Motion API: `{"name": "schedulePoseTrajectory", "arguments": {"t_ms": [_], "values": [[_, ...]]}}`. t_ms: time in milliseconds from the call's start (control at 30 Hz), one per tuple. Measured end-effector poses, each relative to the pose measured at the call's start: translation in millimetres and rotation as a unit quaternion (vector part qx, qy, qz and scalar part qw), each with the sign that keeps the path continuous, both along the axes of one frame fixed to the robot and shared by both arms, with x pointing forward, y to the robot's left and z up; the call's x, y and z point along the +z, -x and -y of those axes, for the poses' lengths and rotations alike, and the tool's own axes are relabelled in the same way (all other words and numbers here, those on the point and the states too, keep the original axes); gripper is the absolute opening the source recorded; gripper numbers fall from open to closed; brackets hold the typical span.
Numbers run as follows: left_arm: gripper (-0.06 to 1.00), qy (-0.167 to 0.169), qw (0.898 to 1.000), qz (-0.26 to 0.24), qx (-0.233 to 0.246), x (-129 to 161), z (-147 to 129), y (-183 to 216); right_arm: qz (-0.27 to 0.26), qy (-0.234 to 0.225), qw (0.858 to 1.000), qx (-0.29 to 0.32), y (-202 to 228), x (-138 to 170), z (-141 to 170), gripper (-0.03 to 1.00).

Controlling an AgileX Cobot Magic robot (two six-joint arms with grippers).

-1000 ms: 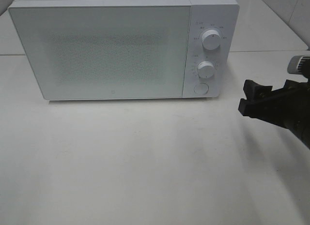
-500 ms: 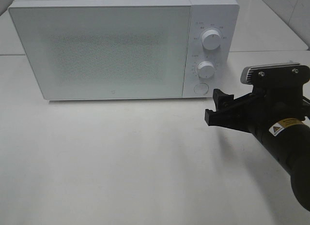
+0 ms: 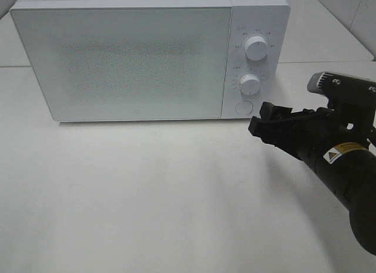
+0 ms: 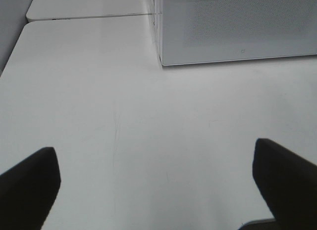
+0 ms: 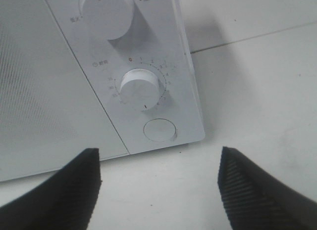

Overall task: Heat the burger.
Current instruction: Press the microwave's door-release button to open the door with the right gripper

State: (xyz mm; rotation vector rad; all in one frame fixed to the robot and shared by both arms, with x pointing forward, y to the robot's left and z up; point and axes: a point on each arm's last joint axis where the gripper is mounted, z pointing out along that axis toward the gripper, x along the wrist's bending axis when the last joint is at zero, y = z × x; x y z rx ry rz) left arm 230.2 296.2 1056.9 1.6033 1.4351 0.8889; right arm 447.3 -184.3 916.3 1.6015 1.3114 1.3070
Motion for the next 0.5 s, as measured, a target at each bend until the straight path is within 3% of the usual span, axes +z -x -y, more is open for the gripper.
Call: {"name": "schedulePoseTrajectory", "arguments": {"t_ms": [33, 67, 133, 167, 233, 267, 300, 367, 400, 467, 500], "values": [[0.98, 0.0, 1.0, 0.0, 0.0, 0.0, 0.0, 0.0, 0.0, 0.0, 1.0, 0.0, 0.0, 0.0, 0.0, 0.68], [0.98, 0.0, 1.0, 0.0, 0.0, 0.0, 0.0, 0.0, -0.005, -0.053, 0.998, -0.015, 0.0, 0.0, 0.0, 0.66], [0.98, 0.0, 1.0, 0.0, 0.0, 0.0, 0.0, 0.0, -0.007, -0.075, 0.997, -0.021, 0.0, 0.0, 0.0, 0.65], [0.98, 0.0, 1.0, 0.0, 0.0, 0.0, 0.0, 0.0, -0.012, -0.132, 0.99, -0.036, 0.0, 0.0, 0.0, 0.62], [0.98, 0.0, 1.0, 0.0, 0.0, 0.0, 0.0, 0.0, -0.014, -0.156, 0.987, -0.043, 0.0, 0.0, 0.0, 0.61], [0.98, 0.0, 1.0, 0.0, 0.0, 0.0, 0.0, 0.0, -0.02, -0.217, 0.974, -0.06, 0.0, 0.0, 0.0, 0.58], [0.98, 0.0, 1.0, 0.0, 0.0, 0.0, 0.0, 0.0, -0.02, -0.217, 0.974, -0.06, 0.0, 0.0, 0.0, 0.58], [0.98, 0.0, 1.0, 0.0, 0.0, 0.0, 0.0, 0.0, -0.027, -0.298, 0.951, -0.082, 0.0, 0.0, 0.0, 0.52], [0.98, 0.0, 1.0, 0.0, 0.0, 0.0, 0.0, 0.0, -0.027, -0.298, 0.951, -0.082, 0.0, 0.0, 0.0, 0.52], [0.98, 0.0, 1.0, 0.0, 0.0, 0.0, 0.0, 0.0, -0.034, -0.37, 0.923, -0.102, 0.0, 0.0, 0.0, 0.45], [0.98, 0.0, 1.0, 0.0, 0.0, 0.0, 0.0, 0.0, -0.034, -0.37, 0.923, -0.102, 0.0, 0.0, 0.0, 0.45]]}}
